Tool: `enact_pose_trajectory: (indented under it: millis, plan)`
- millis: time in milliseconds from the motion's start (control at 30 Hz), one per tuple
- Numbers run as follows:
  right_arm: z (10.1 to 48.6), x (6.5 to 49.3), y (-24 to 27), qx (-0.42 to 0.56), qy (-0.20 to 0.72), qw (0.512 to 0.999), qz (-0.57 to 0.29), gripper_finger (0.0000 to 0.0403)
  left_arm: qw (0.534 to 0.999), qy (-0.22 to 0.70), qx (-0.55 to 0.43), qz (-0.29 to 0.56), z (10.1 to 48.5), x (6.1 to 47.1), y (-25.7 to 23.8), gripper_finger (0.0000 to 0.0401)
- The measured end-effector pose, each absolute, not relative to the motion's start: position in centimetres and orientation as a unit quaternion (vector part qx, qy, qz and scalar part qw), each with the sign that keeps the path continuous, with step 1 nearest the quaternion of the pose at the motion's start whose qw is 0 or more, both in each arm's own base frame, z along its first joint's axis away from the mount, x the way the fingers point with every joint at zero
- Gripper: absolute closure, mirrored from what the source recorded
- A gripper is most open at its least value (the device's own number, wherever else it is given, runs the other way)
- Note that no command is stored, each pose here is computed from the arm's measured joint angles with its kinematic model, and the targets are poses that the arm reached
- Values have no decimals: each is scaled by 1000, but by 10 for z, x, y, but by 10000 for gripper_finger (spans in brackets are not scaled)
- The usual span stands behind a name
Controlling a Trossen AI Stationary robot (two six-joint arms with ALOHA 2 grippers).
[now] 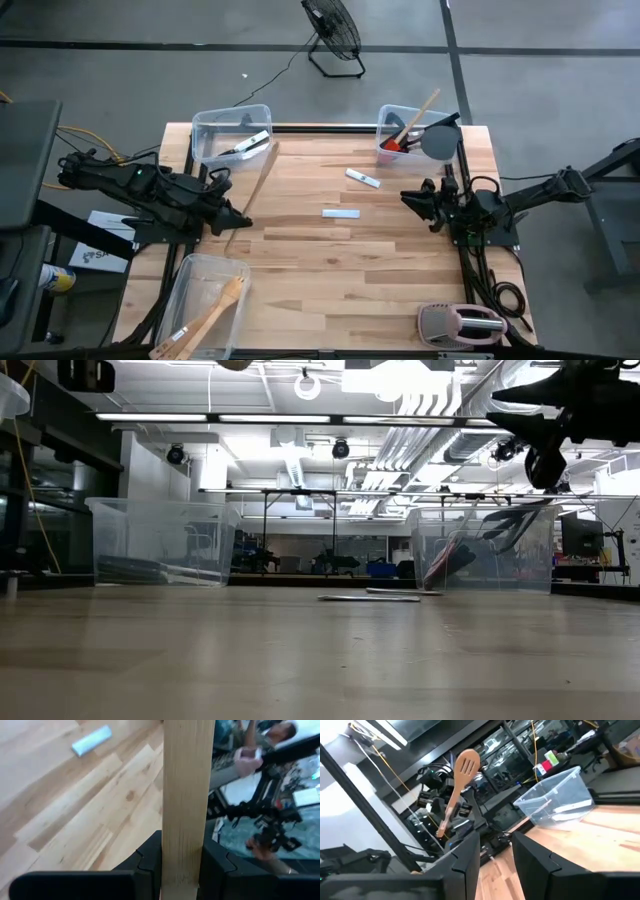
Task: Pick & Place Kitchen Items
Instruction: Put the brown serving spoon into the bottom transparent bin
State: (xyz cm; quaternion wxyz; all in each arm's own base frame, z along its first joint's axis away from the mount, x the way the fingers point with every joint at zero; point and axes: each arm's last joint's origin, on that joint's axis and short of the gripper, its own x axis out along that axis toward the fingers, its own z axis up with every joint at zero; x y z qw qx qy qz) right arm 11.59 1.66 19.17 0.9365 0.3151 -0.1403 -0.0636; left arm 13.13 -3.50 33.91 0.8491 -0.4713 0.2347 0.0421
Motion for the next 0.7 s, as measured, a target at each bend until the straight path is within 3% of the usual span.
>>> enact_pose_trajectory:
  millis: [267,700]
  plan:
    - [190,116,17,291,-129,946,-56,296,843,245,-479,11,360,136,-38,321]
    - [180,119,25,270,-52,960,46,296,833,273,-478,47,389,161,-45,321]
